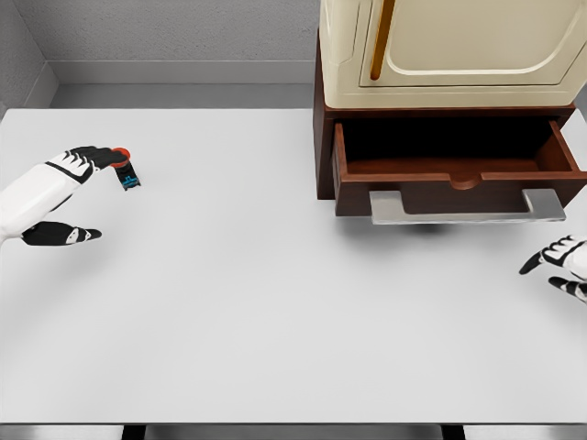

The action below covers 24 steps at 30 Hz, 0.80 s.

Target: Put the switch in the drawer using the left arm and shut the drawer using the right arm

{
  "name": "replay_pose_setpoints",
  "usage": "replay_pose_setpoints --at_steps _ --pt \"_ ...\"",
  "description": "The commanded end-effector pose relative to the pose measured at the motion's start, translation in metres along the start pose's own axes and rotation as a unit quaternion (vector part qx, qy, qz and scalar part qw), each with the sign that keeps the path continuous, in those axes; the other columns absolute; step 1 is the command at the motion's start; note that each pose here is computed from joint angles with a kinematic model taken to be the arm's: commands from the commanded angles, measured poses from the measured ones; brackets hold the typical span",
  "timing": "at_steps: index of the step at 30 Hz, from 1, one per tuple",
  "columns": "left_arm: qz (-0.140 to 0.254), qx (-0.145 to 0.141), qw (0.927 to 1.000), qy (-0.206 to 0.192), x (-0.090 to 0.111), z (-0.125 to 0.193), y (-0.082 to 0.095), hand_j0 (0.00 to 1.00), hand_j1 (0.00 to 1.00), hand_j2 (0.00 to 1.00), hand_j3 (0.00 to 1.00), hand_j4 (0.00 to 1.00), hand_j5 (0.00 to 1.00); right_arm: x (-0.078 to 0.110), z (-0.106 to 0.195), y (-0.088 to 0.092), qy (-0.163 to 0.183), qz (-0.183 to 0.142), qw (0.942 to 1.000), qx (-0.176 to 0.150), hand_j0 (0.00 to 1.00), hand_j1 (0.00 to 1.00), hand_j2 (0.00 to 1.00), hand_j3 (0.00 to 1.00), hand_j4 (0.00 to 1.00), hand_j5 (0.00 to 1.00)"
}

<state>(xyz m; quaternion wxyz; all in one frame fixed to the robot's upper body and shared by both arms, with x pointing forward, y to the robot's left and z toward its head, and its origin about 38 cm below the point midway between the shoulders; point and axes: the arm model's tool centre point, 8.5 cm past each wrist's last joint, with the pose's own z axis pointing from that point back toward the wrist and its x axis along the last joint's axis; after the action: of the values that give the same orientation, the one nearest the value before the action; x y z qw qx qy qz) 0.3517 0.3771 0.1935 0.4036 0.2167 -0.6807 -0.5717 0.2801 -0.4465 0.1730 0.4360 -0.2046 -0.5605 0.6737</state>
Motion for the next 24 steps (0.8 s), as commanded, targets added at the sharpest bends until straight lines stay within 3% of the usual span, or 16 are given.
replay_pose_setpoints --at_steps 1,6,8,10,11,12,13,14,15,16,17,20,24 --pt "0.002 0.004 1.0 0.001 -0.001 0.001 0.002 1.0 1.0 1.0 1.0 1.0 1.0 0.008 -0.004 -0.003 -0.013 0.005 0.9999 0.003 0.58 0.58 0.58 0.58 0.58 0.58" --pt "0.018 0.012 0.9998 -0.001 -0.003 -0.006 -0.002 1.0 1.0 1.0 1.0 1.0 1.0 0.011 -0.005 0.003 -0.015 -0.003 0.9998 0.013 0.59 0.59 0.59 0.59 0.59 0.59" --pt "0.022 0.013 0.9993 -0.027 0.003 -0.028 0.0 1.0 1.0 1.0 1.0 1.0 1.0 0.01 -0.005 0.0 -0.015 -0.001 0.9999 0.009 0.66 0.66 0.66 0.66 0.66 0.66" --pt "0.048 0.012 0.9978 -0.045 0.0 -0.048 0.001 1.0 1.0 1.0 1.0 1.0 1.0 0.014 -0.007 -0.002 -0.022 0.003 0.9997 0.008 0.66 0.66 0.66 0.66 0.66 0.66" --pt "0.061 0.002 0.9967 -0.053 0.0 -0.052 0.0 1.0 1.0 1.0 1.0 1.0 1.0 0.015 -0.008 -0.003 -0.023 0.003 0.9997 0.006 0.66 0.66 0.66 0.66 0.66 0.66" --pt "0.062 -0.014 0.9963 -0.057 -0.002 -0.058 0.002 1.0 1.0 1.0 1.0 1.0 1.0 0.014 -0.007 -0.004 -0.023 0.0 0.9997 0.003 0.74 0.74 0.74 0.74 0.74 0.74" --pt "0.079 -0.014 0.9942 -0.071 0.003 -0.066 0.0 1.0 1.0 1.0 1.0 1.0 1.0 0.015 -0.007 -0.005 -0.024 0.002 0.9997 0.003 0.72 0.72 0.72 0.72 0.72 0.72" --pt "0.11 -0.016 0.9893 -0.095 0.011 -0.072 -0.006 1.0 1.0 1.0 1.0 1.0 1.0 0.015 -0.007 -0.006 -0.025 0.001 0.9997 0.003 0.64 0.64 0.64 0.64 0.64 0.64" --pt "0.141 -0.018 0.9841 -0.106 0.014 -0.083 -0.002 1.0 1.0 1.0 1.0 1.0 1.0 0.016 -0.007 -0.006 -0.026 -0.002 0.9996 0.0 0.6 0.6 0.6 0.6 0.6 0.6" --pt "0.172 -0.015 0.9807 -0.092 0.01 -0.09 0.001 1.0 1.0 1.0 1.0 1.0 1.0 0.016 -0.008 -0.007 -0.027 -0.004 0.9996 -0.001 0.56 0.56 0.56 0.56 0.56 0.56" --pt "0.213 -0.006 0.9741 -0.076 0.0 -0.091 0.003 1.0 1.0 1.0 1.0 1.0 1.0 0.016 -0.007 -0.007 -0.027 -0.007 0.9996 -0.004 0.54 0.54 0.54 0.54 0.54 0.54" --pt "0.284 0.032 0.9559 -0.069 -0.022 -0.092 0.014 1.0 1.0 1.0 1.0 1.0 1.0 0.015 -0.007 -0.009 -0.027 -0.007 0.9996 -0.008 0.54 0.54 0.54 0.54 0.54 0.54" --pt "0.348 0.04 0.9367 0.008 -0.066 -0.091 0.014 1.0 1.0 1.0 1.0 1.0 1.0 0.02 -0.007 -0.009 -0.033 -0.014 0.9993 -0.013 0.55 0.55 0.55 0.55 0.55 0.55"
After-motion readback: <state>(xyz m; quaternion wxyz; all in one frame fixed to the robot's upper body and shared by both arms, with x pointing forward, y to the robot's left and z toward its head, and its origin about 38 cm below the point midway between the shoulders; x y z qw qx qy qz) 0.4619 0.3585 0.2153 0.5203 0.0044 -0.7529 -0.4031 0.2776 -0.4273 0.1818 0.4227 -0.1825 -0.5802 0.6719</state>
